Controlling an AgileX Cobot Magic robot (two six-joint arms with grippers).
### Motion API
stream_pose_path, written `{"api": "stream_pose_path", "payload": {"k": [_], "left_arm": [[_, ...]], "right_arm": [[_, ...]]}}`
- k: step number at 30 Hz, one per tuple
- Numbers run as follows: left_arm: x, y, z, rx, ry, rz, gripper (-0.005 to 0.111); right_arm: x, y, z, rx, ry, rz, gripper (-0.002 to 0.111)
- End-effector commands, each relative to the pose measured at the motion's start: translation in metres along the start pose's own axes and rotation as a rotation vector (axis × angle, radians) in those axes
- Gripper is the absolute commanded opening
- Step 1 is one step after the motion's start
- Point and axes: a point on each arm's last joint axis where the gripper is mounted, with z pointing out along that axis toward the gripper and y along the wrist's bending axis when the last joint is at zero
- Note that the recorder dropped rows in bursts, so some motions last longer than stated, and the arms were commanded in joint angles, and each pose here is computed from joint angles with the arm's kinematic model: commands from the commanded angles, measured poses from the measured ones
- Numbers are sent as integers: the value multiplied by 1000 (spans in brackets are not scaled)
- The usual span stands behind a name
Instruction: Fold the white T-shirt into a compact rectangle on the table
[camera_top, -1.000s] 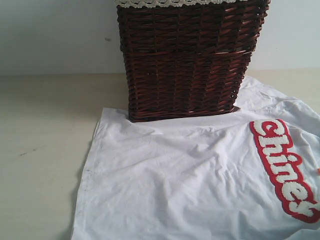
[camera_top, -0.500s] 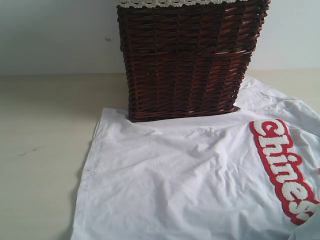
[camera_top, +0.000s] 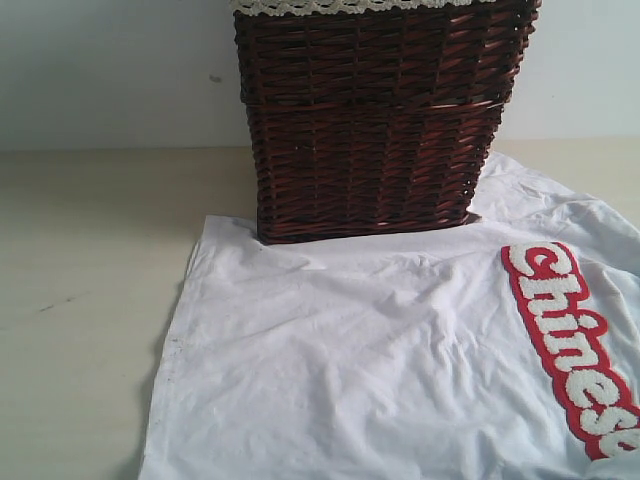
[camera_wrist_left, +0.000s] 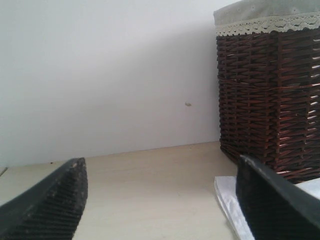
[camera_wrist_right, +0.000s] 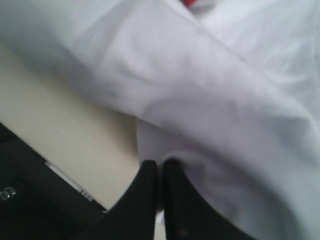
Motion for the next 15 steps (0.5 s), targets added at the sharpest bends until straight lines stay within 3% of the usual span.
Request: {"api": "stream_pose_path", "payload": {"k": [1,10,15], "left_arm": [[1,0,0,-4,-3,-7,78],[1,0,0,-4,-3,-7,78],[1,0,0,-4,-3,-7,78]], "right_arm": [[5,1,-2,-2,48,-57,0],[22,-3,-3,-1,248,-179,0],[26,-4,-4,-10,289,-273,19]]}}
